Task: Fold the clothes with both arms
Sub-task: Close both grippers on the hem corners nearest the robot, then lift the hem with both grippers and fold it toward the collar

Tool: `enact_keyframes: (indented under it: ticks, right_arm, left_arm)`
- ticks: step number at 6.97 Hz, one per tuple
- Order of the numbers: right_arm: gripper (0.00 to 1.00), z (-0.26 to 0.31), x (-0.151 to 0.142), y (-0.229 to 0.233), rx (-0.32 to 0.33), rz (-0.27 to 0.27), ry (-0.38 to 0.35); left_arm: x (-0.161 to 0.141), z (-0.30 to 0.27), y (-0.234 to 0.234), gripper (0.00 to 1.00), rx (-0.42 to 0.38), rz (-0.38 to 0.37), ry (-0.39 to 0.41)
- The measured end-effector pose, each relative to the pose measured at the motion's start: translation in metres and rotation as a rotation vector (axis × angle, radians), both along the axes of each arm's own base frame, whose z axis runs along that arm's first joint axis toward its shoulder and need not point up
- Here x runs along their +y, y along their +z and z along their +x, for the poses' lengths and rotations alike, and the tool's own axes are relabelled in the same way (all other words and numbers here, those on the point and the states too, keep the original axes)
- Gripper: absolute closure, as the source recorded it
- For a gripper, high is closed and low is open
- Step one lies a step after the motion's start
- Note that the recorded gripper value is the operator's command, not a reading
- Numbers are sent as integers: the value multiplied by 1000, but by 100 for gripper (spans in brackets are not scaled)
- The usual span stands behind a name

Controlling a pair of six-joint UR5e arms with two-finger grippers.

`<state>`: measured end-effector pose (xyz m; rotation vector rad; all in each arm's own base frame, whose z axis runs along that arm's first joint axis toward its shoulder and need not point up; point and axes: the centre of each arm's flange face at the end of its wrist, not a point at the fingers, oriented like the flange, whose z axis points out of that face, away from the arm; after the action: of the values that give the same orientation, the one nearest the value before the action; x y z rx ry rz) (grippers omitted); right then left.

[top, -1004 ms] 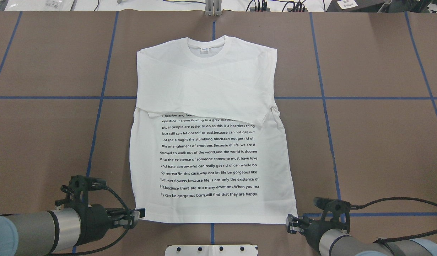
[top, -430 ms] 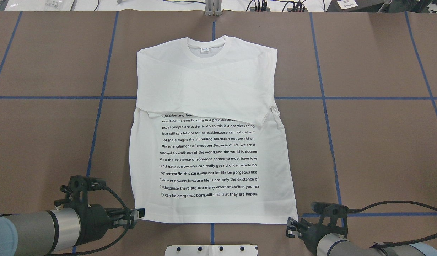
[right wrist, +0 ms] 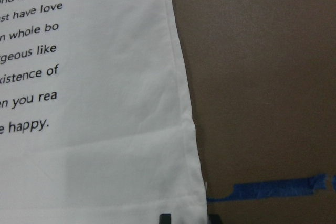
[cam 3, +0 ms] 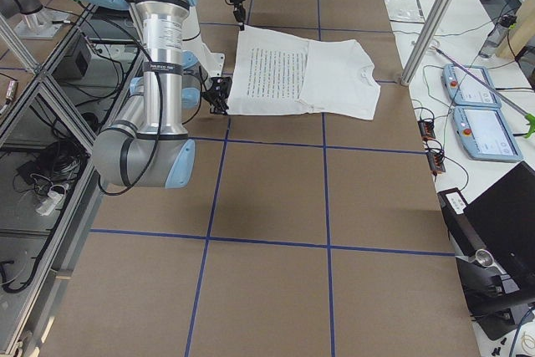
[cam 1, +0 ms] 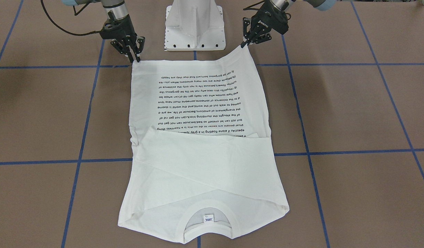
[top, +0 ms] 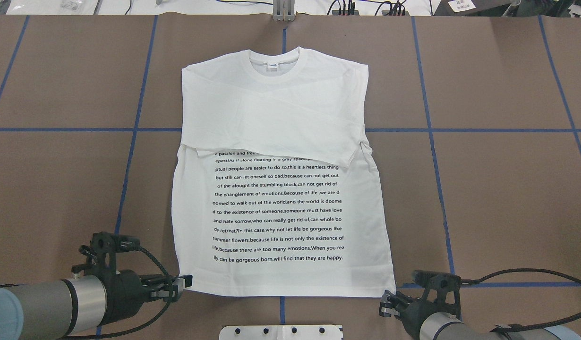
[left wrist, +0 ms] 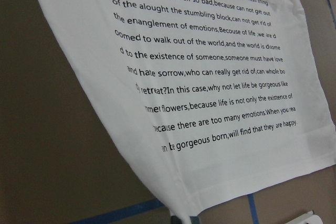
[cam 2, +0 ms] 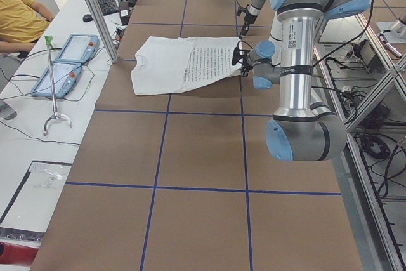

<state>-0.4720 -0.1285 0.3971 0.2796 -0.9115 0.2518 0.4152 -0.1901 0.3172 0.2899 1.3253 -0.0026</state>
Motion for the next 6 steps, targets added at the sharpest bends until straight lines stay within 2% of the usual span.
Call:
enact_keyframes:
  ticks: [3,4,6]
  right_arm:
    - [100,2,-2,-3,8,2,3]
    - [100,12,-5,-17,15,0,3]
    - [100,61,-8,-80,35,-38,-32]
  left_arm:
    - [0,0,0,100,0,1,-1]
    - [0,-1,-1,100,2,2,0]
    - [3,-22,-14,100,24,5,15]
